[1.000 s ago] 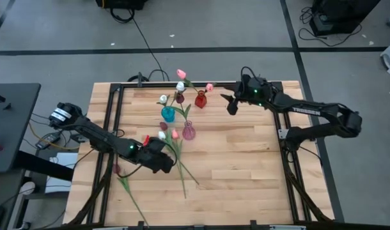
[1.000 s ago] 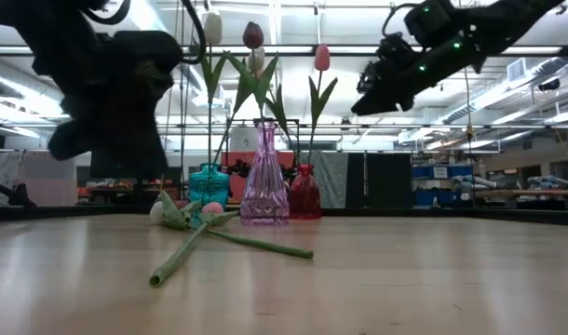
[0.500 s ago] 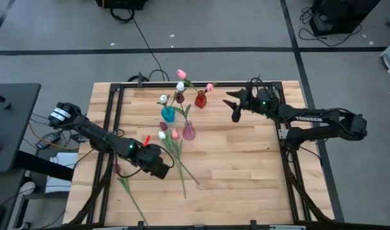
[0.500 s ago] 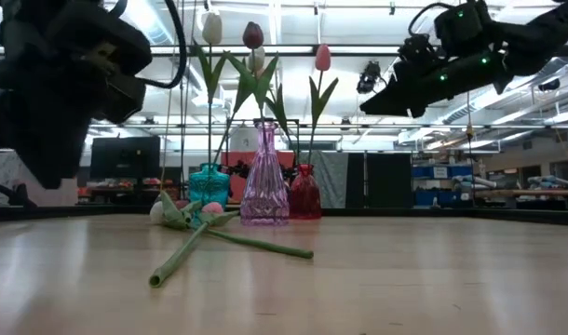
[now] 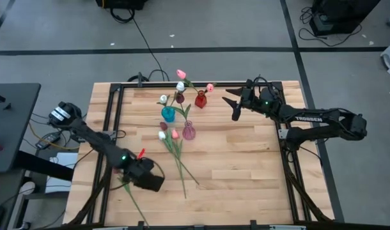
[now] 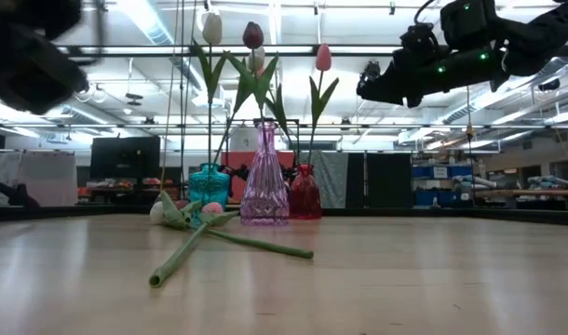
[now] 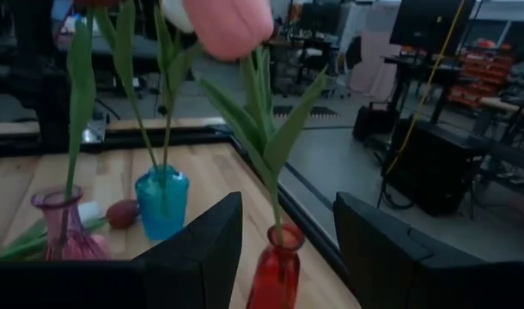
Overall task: Sort flowers into vase by color
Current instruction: Put the bottom dark red flower into the pink vase
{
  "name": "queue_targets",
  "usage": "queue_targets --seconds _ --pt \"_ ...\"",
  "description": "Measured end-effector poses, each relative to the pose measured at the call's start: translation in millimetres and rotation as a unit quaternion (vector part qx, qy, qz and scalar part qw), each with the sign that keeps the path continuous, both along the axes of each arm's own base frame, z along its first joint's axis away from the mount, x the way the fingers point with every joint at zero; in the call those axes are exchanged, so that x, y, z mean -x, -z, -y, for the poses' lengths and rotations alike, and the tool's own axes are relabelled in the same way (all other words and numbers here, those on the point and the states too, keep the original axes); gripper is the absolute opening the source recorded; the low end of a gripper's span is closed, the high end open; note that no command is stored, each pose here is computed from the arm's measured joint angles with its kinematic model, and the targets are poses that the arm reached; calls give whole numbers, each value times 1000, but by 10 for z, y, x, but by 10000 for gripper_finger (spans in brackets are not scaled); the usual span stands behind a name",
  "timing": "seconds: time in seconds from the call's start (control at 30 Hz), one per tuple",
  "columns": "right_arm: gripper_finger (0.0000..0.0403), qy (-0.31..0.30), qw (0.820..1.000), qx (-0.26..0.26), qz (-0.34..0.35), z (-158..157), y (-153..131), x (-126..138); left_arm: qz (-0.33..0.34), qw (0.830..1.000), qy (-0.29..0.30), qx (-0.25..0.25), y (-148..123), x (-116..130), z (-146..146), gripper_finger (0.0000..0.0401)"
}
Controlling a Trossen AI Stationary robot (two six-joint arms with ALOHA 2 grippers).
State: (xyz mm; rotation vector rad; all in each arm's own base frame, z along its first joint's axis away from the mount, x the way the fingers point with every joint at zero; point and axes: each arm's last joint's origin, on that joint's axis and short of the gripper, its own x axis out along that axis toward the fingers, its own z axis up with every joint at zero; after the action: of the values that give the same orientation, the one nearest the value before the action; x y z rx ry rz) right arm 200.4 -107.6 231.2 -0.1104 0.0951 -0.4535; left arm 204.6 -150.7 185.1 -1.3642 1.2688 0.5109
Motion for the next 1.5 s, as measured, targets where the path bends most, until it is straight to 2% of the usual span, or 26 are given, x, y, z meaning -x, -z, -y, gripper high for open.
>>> queue_targets --seconds 0.33,0.53,0.63,0.8,1.03,1.27,1.5 --pt "194 -22 999 3 31 -17 -58 -11 -42 995 -85 26 3 337 374 105" --pt "194 -27 999 17 34 -37 -74 -23 -48 995 -88 14 100 318 423 105" --pt "194 -28 999 20 35 -38 -78 -23 -42 995 -77 37 155 261 499 105" --pt "194 -28 998 30 47 -38 -107 -23 -47 997 -4 63 225 286 647 105" --pt "194 -28 998 31 51 -40 -116 -24 -59 995 -28 79 299 343 778 106" --pt "194 -32 998 30 52 -51 -110 -38 -26 992 -19 124 383 264 934 106" --pt "194 -32 998 30 52 -37 -85 -65 -49 993 -14 110 452 280 927 106"
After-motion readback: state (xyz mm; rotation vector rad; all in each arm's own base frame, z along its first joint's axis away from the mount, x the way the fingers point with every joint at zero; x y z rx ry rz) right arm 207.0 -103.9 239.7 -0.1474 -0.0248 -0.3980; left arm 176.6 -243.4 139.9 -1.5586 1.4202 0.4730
